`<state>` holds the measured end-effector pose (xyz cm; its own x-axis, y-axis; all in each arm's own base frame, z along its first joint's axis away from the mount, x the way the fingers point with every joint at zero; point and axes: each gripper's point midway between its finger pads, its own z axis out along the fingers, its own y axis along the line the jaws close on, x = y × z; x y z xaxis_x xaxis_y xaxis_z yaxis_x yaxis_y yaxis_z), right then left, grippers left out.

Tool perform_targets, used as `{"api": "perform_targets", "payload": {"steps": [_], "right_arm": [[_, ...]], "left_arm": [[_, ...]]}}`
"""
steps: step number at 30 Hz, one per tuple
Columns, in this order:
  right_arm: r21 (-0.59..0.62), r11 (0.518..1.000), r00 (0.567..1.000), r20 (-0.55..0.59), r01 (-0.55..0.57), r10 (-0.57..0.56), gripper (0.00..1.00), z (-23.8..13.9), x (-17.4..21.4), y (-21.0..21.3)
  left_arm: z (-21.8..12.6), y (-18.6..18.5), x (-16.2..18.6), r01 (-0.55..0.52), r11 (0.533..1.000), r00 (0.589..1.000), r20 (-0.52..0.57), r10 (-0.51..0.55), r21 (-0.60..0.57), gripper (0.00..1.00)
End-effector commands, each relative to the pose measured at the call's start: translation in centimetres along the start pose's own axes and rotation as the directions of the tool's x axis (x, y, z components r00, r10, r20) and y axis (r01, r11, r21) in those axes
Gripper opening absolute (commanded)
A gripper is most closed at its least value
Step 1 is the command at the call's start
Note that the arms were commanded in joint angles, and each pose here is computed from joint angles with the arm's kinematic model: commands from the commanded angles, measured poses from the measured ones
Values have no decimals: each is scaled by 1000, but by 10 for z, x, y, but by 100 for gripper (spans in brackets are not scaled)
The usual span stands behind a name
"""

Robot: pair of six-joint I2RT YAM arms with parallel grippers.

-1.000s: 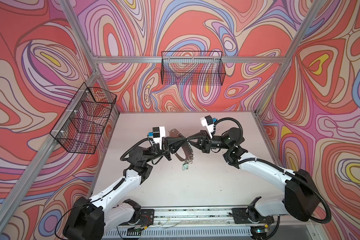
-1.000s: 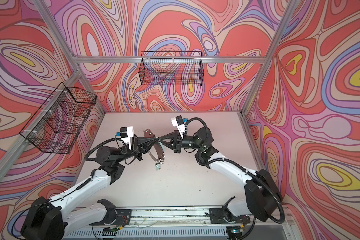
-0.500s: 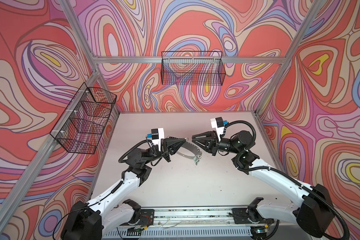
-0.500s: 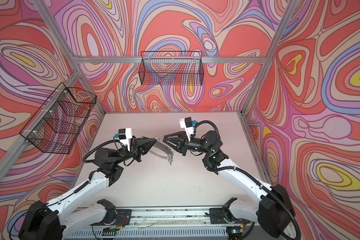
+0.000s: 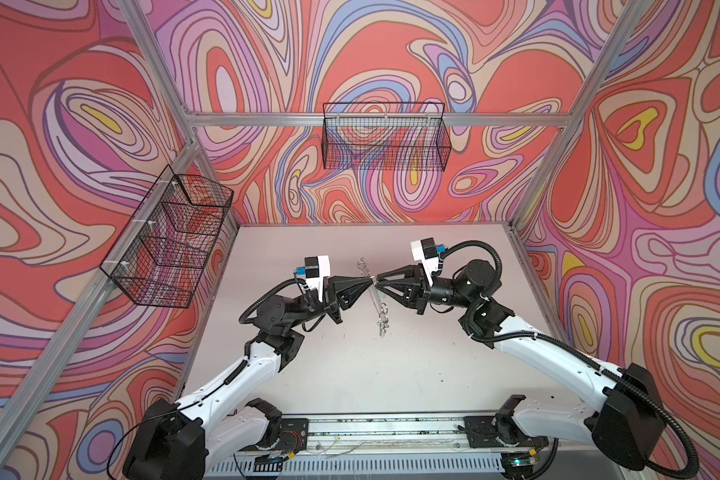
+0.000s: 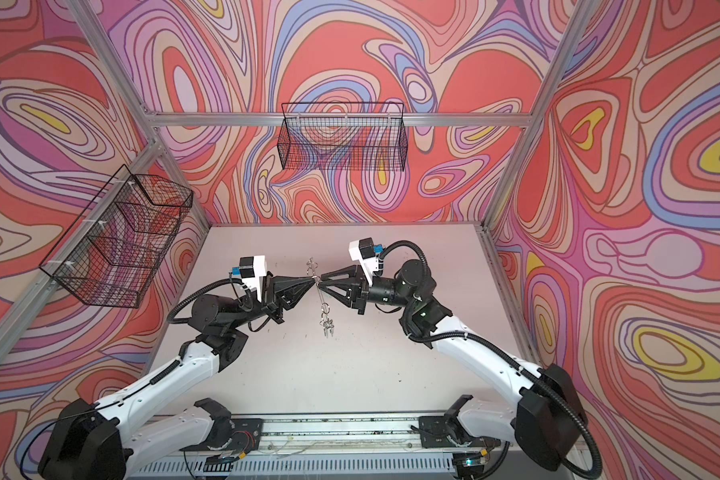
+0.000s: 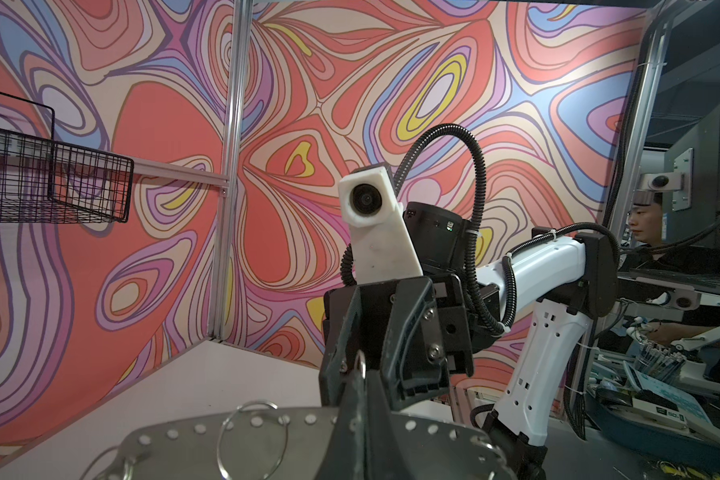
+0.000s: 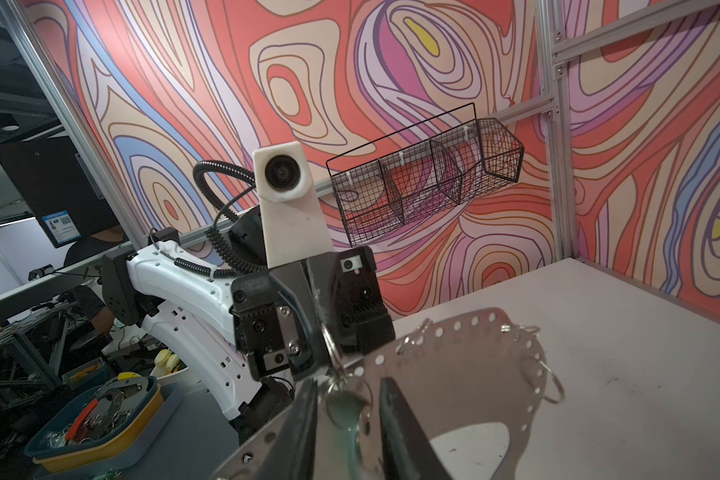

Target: Put the keys on the keyring

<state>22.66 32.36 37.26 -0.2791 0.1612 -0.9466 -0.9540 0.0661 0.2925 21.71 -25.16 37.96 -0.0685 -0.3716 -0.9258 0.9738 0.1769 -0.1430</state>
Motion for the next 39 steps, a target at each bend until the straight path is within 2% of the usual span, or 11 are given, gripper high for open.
{"api": "perform_targets", "payload": {"steps": [1, 4, 6, 12, 17, 19, 21, 25, 28, 34, 39], "right_arm": [[1, 1000, 1000, 7, 30, -30, 26, 6, -8, 0], [-5, 999, 999, 10, 34, -34, 26, 8, -10, 2], [-8, 999, 999, 12, 40, -40, 22, 9, -11, 3], [-9, 999, 999, 5, 42, -42, 0, 9, -9, 4], [14, 998, 998, -18, 57, -57, 0, 7, -5, 2], [23, 998, 998, -34, 58, -57, 0, 6, -2, 1], [42, 997, 996, -63, 69, -66, 0, 4, 3, -1], [69, 993, 985, -151, 94, -83, 0, 0, 15, -6], [85, 990, 966, -245, 111, -87, 0, -1, 29, -12], [93, 986, 914, -395, 139, -92, 0, -6, 49, -19], [111, 981, 884, -459, 158, -90, 0, -11, 55, -24]], "left_arm": [[3, -12, -15, -33, 998, 999, 40, 31, 47, 0], [5, -12, -14, -24, 998, 999, 35, 23, 53, 0], [5, -11, -13, -17, 998, 999, 32, 15, 56, 0], [6, -12, -13, -15, 998, 999, 29, 13, 58, 0], [6, -10, -12, 2, 999, 1000, 16, -3, 47, 0], [6, -8, -10, 9, 999, 1000, -4, -9, 33, 7], [4, -6, -8, 5, 1000, 1000, -27, -5, 16, 9], [-4, -1, -4, 2, 1000, 995, -101, -6, -31, 9], [-8, 0, 5, -13, 999, 980, -197, 3, -50, 11], [-18, 3, 33, -59, 996, 916, -401, 31, -59, 13], [-21, 5, 48, -35, 998, 879, -477, 8, -47, 13]]}}
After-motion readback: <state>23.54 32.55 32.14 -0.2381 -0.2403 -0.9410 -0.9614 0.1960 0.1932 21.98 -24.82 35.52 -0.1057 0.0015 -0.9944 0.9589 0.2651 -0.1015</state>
